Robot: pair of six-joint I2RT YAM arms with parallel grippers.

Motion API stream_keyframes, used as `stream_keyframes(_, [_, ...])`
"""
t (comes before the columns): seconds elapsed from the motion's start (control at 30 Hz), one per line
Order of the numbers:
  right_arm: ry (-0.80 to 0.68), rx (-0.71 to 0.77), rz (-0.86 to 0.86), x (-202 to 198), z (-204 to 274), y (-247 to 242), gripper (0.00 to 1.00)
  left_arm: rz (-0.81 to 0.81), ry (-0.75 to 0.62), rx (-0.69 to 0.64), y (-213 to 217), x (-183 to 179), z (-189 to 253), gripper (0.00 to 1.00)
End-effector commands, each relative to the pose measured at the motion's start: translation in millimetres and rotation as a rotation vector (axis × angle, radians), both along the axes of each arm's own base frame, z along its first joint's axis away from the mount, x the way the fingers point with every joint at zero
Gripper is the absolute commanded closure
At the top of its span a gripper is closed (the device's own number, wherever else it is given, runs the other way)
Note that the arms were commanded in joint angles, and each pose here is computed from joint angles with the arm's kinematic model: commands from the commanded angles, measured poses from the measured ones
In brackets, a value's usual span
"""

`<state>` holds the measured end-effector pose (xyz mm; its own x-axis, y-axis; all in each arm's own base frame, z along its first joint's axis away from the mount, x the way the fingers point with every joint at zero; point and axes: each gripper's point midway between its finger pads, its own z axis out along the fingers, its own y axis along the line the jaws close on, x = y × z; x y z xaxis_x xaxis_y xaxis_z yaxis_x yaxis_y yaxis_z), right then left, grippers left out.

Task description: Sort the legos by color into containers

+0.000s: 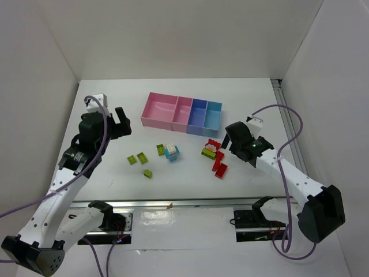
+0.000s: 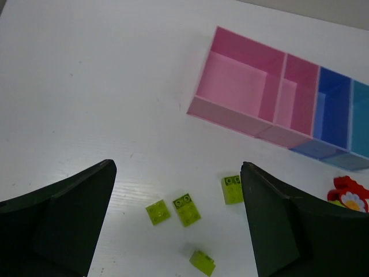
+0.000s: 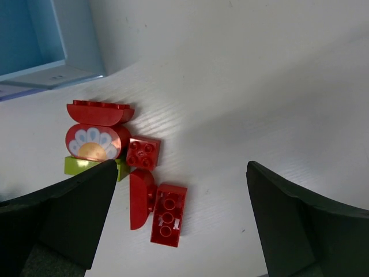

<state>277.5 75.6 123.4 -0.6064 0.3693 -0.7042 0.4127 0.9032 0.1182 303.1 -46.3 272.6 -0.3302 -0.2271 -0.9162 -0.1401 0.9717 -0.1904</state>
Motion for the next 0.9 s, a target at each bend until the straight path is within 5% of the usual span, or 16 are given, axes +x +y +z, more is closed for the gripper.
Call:
stream_keyframes(0.0, [0.004, 0.013, -0.015, -17, -11, -2, 0.0, -0.177, -0.036, -0.013, -25, -8, 13, 0.0])
stream_keyframes(0.27, [0.055, 0.031, 0.028, -40, -33, 3, 0.0, -0.161, 0.134, -0.119, -37, -13, -39, 0.0])
stream_keyframes(0.57, [0.064, 0.153, 0.174, -58, -41, 49, 0.08, -0.269, 0.191, -0.112, -52, -20, -32, 0.0])
stream_keyframes(0.87, [0.176, 0.087, 0.2, -77, -65, 65, 0.12, -0.311, 0.218, -0.068, -54, -21, -29, 0.01])
